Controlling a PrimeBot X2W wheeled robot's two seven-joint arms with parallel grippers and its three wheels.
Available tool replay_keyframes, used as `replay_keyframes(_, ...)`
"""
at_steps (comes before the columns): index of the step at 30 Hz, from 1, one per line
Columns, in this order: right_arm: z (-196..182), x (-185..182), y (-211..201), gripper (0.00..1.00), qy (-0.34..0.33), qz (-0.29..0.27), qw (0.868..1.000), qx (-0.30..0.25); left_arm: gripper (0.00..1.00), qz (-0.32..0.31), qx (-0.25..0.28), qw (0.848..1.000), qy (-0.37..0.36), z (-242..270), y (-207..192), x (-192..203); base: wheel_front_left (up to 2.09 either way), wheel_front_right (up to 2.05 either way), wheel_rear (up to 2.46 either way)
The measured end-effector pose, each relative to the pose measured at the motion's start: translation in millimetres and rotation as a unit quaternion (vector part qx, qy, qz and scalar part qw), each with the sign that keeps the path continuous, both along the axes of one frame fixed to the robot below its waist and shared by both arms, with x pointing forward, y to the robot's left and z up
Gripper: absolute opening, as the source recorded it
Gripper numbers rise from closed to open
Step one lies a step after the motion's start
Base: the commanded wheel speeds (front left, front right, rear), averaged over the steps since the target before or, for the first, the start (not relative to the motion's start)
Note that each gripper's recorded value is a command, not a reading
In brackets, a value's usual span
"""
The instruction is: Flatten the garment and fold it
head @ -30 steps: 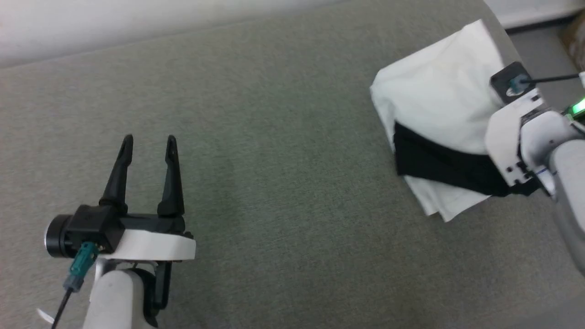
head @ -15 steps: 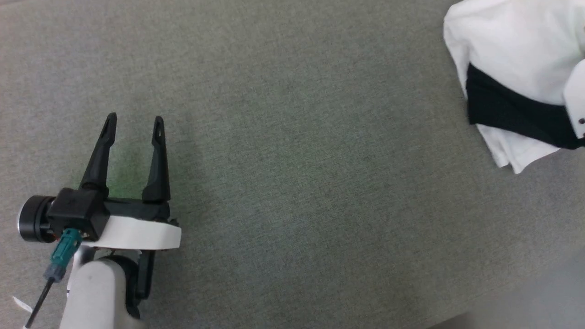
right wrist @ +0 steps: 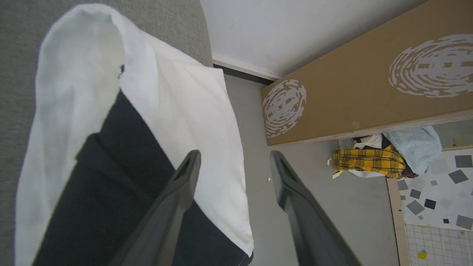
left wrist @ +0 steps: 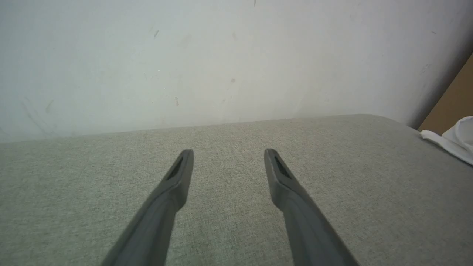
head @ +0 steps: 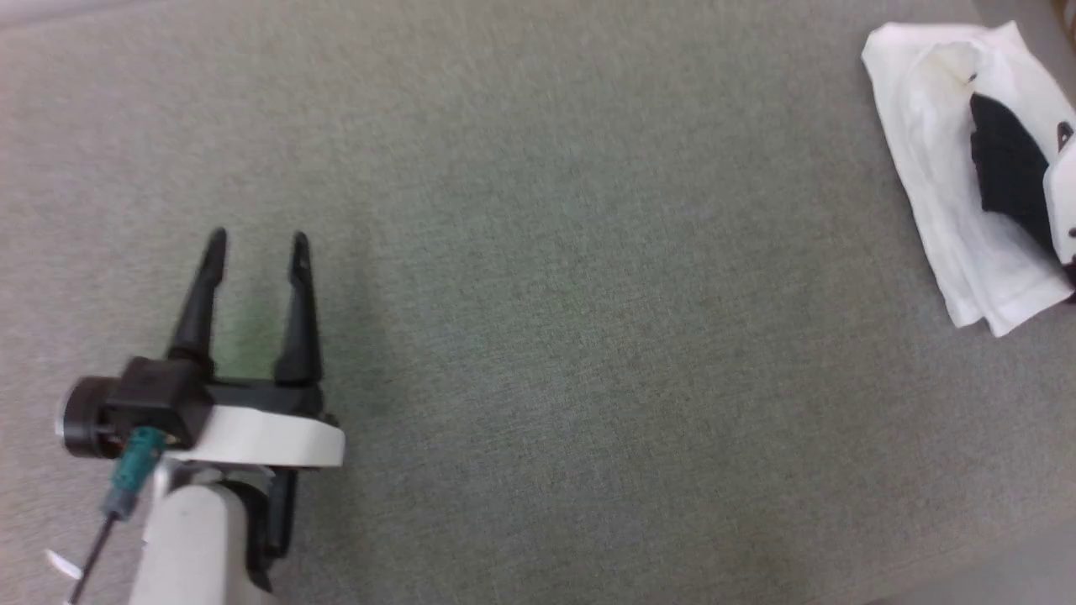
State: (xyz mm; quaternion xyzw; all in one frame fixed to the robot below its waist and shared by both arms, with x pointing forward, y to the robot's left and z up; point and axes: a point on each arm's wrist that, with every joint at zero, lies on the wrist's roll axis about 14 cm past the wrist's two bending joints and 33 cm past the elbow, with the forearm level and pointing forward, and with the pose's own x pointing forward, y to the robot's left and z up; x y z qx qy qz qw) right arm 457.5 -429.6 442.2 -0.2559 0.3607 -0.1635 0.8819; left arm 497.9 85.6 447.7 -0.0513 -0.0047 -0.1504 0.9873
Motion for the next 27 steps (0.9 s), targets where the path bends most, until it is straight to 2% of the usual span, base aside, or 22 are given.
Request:
replay_keyframes(5,16,-5,11,1.00,-0.065,0.012,0.997,0.031,1.00,0.005,-0.008,1.000,-0.006,14,-2,-18,0.00,0.00,0.00)
replay_keyframes(9,42,-7,25,1.00,-0.156,0.025,0.985,0.067,1.00,0.016,-0.011,1.000,-0.007,24,4,-35,0.00,0.00,0.00)
replay_keyframes(13,75,-9,46,1.00,-0.255,0.050,0.961,0.099,1.00,0.037,-0.015,0.999,-0.016,38,17,-51,0.00,0.00,0.00)
replay_keyframes(18,109,-15,97,1.00,-0.349,0.109,0.920,0.141,1.00,0.065,-0.019,0.997,-0.026,53,34,-72,0.00,0.00,0.00)
replay_keyframes(27,142,-42,192,1.00,-0.436,0.185,0.854,0.215,1.00,0.111,-0.028,0.992,-0.047,74,66,-103,0.00,0.00,0.00)
